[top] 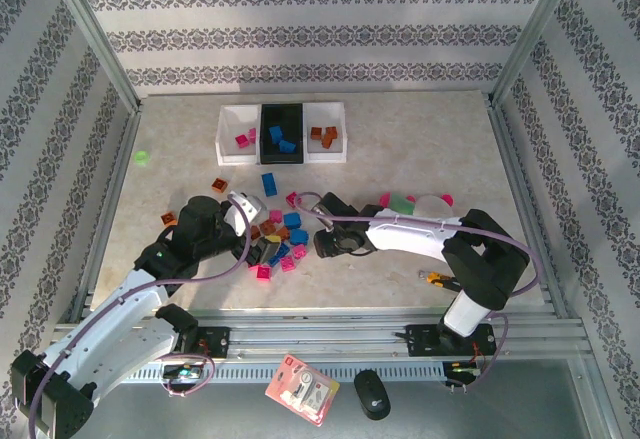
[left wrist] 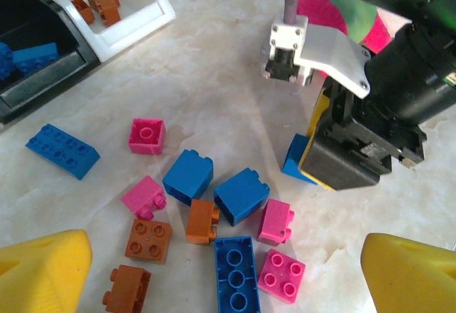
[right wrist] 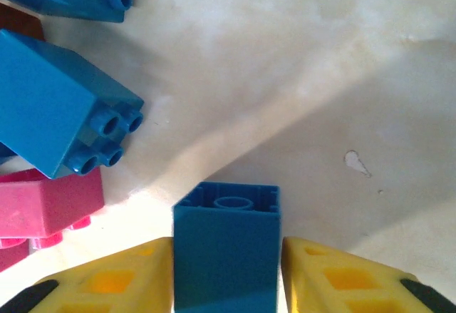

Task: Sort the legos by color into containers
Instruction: Pick up the lego from the bottom-center of the table, then place the lego in the container.

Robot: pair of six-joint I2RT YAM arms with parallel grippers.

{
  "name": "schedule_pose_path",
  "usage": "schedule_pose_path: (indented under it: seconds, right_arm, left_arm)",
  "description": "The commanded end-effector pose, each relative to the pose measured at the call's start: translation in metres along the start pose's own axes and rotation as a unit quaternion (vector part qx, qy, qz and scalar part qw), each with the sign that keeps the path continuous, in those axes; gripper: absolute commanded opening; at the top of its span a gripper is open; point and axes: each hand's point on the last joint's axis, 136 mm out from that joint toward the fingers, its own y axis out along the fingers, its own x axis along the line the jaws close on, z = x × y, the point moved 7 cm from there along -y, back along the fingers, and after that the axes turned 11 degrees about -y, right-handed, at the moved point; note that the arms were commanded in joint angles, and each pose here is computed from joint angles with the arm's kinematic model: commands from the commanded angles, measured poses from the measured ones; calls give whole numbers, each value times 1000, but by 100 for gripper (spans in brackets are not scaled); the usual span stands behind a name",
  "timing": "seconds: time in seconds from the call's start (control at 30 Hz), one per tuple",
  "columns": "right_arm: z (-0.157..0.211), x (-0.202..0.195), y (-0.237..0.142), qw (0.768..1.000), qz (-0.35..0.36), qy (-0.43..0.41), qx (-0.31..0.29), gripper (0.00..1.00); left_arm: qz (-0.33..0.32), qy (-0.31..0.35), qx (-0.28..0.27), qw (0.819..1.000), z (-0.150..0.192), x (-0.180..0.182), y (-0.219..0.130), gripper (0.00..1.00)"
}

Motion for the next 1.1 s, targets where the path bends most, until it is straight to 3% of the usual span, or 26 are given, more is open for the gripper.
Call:
schedule_pose_path:
  seconds: [0.0,0.1,0.33,0.6,0.8,1.07]
  right_arm:
    - [-4,-6,-6,1000,8,9,1,36]
    - [-9,-8,-13,1000,7,10,-8,31]
    - [-46,-8,-46,997,7,-3,-76,30]
    - [-148,-7,-54,979,5,-15,-204,30]
    - [-223,-13,-38,962,14,-9,-273,31]
    - [-282,-24,6,951,25,4,-307,33]
  left_arm:
    - [9,9,-5,1000,2,-2,2,98]
    - [8,5,1,1000,6,-1,4,99]
    - [10,-5,-5,1000,9,-1,6,100]
    - [-9,-64,-61,996,8,7,13,99]
    - [-28,-75,-60,995,14,11,13,99]
    - [-40,-88,-65,993,15,14,13,99]
